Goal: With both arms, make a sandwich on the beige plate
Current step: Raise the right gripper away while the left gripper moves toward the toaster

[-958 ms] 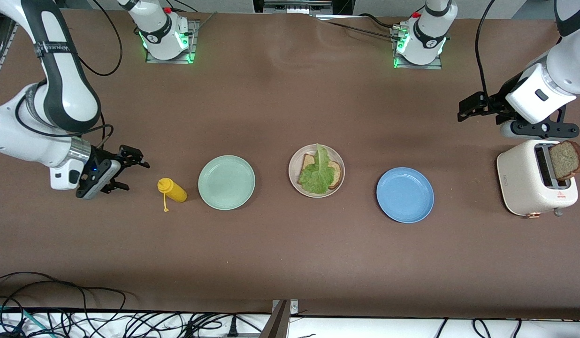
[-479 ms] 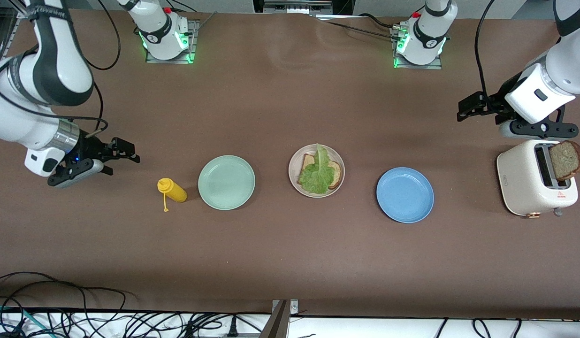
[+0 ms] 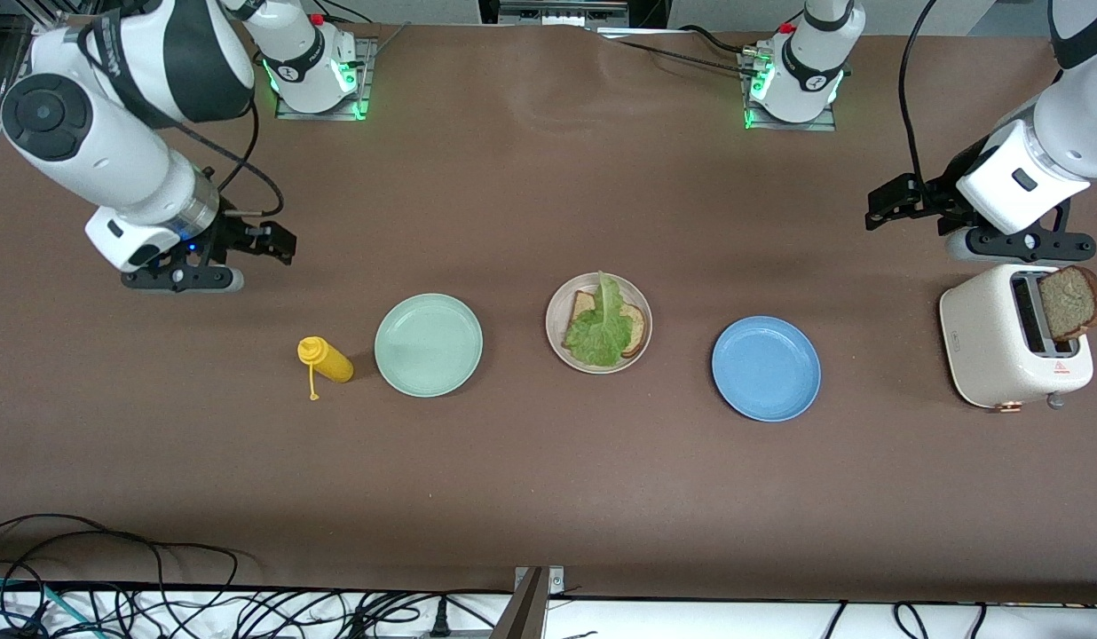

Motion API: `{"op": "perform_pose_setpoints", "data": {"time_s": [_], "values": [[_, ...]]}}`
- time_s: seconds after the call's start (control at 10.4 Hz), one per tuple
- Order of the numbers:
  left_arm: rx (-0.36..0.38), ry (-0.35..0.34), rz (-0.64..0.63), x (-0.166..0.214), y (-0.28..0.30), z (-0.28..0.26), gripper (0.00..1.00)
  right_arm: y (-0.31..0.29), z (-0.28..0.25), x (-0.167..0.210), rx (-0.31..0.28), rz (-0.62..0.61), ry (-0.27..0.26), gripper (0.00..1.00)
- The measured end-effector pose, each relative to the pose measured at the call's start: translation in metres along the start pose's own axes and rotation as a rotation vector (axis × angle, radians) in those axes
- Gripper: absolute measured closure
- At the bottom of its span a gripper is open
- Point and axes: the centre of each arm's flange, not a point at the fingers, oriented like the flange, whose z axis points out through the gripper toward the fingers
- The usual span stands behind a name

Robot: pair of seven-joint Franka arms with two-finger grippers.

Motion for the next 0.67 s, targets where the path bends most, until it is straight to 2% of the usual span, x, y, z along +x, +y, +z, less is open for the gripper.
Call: {"op": "perform_pose_setpoints", "data": {"time_s": [0.19,0.67], "values": [[0.0,0.0,0.0,0.0,0.0,0.0,0.0,0.017,-0.025,-0.005,-0.015,0.039,-0.054,0.0],[0.0,0.0,0.001,0.0,0.0,0.0,0.0,0.061,-0.061,-0.006,-0.012,0.07,-0.068,0.0]]}}
